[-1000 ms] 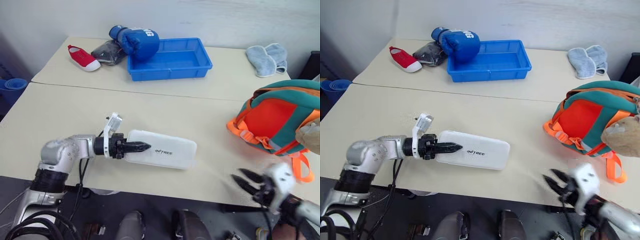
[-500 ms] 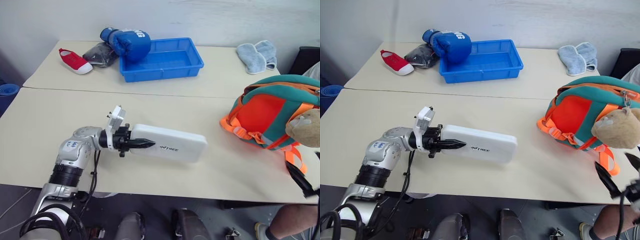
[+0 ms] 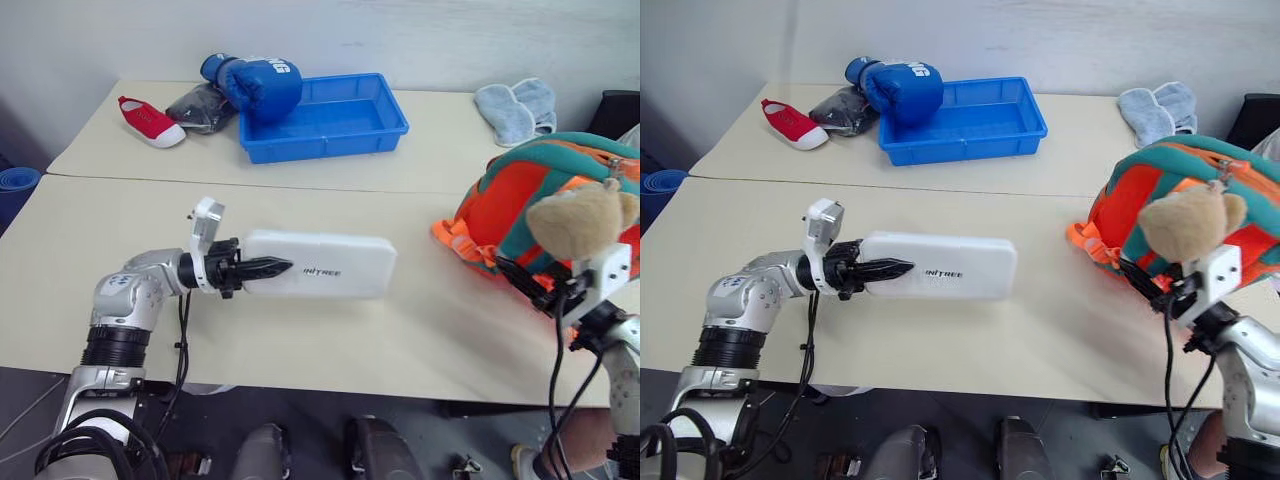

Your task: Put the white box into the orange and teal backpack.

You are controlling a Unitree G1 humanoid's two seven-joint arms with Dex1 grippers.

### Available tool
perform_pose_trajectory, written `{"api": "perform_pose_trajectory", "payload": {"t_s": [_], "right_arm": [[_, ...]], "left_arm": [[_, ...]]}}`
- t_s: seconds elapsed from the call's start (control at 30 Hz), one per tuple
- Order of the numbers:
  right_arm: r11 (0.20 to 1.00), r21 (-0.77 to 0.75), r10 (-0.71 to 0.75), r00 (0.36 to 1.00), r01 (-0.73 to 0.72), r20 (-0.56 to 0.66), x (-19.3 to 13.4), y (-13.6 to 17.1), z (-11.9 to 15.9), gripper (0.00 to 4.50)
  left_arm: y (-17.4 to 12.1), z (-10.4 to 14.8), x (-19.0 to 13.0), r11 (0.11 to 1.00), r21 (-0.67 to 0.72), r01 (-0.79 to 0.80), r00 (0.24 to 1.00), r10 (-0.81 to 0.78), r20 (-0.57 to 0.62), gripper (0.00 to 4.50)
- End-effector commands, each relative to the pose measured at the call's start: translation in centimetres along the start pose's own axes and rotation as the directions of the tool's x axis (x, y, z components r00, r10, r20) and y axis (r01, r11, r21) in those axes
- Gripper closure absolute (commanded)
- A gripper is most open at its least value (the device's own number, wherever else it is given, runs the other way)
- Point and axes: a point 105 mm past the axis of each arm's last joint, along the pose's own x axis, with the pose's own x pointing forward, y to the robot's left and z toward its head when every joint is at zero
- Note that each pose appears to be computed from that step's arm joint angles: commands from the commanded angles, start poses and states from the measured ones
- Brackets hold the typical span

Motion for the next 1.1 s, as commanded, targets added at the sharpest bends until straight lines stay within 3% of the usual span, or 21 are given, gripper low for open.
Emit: {"api": "perform_pose_trajectory", "payload": {"t_s": [0.03,0.1,0.33,0.47,0.57,0.67,0.83,0.97,1.1], "right_arm": [[0.994,-0.01,0.113,0.987,-0.112,0.115,2.3,3.2,3.0,3.77],[0.983,0.005,0.182,0.972,-0.185,0.145,3.3,5.3,3.9,4.46],[0.918,0.101,0.354,0.906,-0.384,0.233,4.6,11.5,6.4,4.49],[0.807,0.192,0.524,0.827,-0.559,0.206,3.0,15.5,7.0,4.49],[0.733,0.267,0.61,0.779,-0.625,0.149,0.8,16.9,6.9,4.49],[0.696,0.347,0.655,0.754,-0.629,0.053,-1.7,16.8,6.3,4.49],[0.72,0.408,0.635,0.77,-0.561,-0.062,-3.7,14.7,5.4,4.49],[0.781,0.385,0.572,0.811,-0.492,-0.124,-4.2,12.3,5.0,4.49],[0.792,0.394,0.558,0.816,-0.467,-0.153,-4.6,11.4,4.5,4.49]], "left_arm": [[-0.2,1.4,-1.3,0.999,0.024,-0.039,0.998,0.038,0.052,3.26],[0.4,2.0,-2.0,0.996,0.014,-0.087,0.992,0.085,0.091,3.26],[1.9,3.4,-3.7,0.981,0.001,-0.191,0.97,0.189,0.154,3.26],[2.1,4.7,-4.7,0.969,-0.004,-0.247,0.95,0.243,0.194,3.26],[1.9,5.7,-5.5,0.96,-0.007,-0.278,0.933,0.272,0.236,3.26],[1.2,6.8,-6.7,0.955,-0.01,-0.296,0.917,0.287,0.276,3.26],[-0.8,7.9,-6.9,0.966,0.021,-0.258,0.924,0.241,0.296,3.26],[-2.8,8.8,-4.2,0.976,0.133,-0.173,0.958,0.135,0.254,3.26],[-4.4,9.4,-1.2,0.966,0.251,-0.066,0.981,0.017,0.194,3.26]]}}
